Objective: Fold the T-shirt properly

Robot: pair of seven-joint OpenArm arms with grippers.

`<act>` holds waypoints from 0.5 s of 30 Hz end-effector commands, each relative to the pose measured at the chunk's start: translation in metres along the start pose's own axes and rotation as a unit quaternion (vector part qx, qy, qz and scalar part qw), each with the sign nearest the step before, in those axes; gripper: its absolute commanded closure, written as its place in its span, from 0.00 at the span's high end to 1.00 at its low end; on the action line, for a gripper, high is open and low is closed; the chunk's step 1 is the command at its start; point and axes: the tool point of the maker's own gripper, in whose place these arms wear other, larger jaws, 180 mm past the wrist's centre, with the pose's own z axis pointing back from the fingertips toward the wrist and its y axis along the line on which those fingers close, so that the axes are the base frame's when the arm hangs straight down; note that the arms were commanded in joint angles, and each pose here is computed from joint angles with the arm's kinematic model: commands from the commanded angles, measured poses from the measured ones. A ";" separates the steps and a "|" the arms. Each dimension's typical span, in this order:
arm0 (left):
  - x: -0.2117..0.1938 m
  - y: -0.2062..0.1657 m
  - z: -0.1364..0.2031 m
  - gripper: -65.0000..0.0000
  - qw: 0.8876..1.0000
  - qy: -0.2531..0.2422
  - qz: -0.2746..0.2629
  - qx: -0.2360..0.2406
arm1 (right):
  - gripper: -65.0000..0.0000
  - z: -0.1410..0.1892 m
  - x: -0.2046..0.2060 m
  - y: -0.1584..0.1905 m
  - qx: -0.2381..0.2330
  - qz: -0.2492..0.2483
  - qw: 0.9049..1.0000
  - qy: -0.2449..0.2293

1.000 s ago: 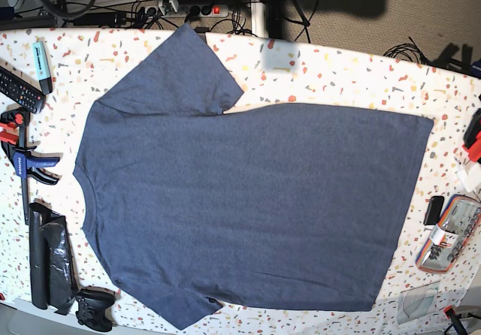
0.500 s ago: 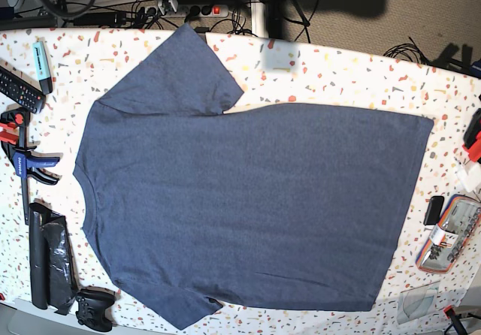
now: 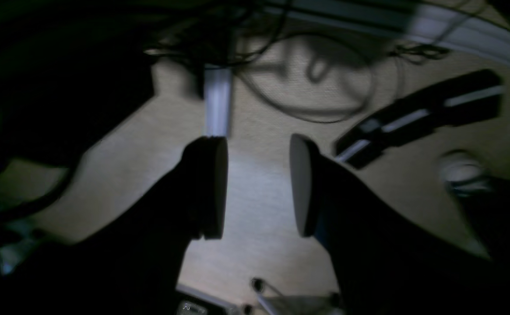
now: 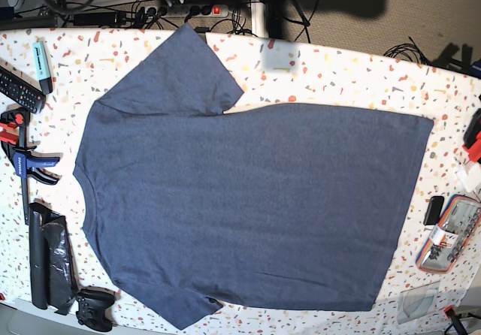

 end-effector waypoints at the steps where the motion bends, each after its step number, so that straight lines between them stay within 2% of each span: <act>1: -0.003 0.004 0.007 0.26 1.000 -0.007 0.000 -0.003 | 0.38 0.005 -0.005 -0.006 0.005 -0.002 1.000 -0.004; 3: -0.003 0.012 0.019 0.26 1.000 -0.021 -0.001 -0.002 | 0.38 0.011 -0.010 -0.005 0.020 -0.011 1.000 -0.017; 7: -0.001 0.026 0.045 0.26 0.999 -0.042 -0.005 0.001 | 0.38 0.029 -0.023 0.012 0.076 0.015 0.996 -0.039; 15: 0.010 0.048 0.104 0.26 0.997 -0.054 -0.056 0.025 | 0.38 0.090 -0.043 0.011 0.066 0.059 0.992 -0.089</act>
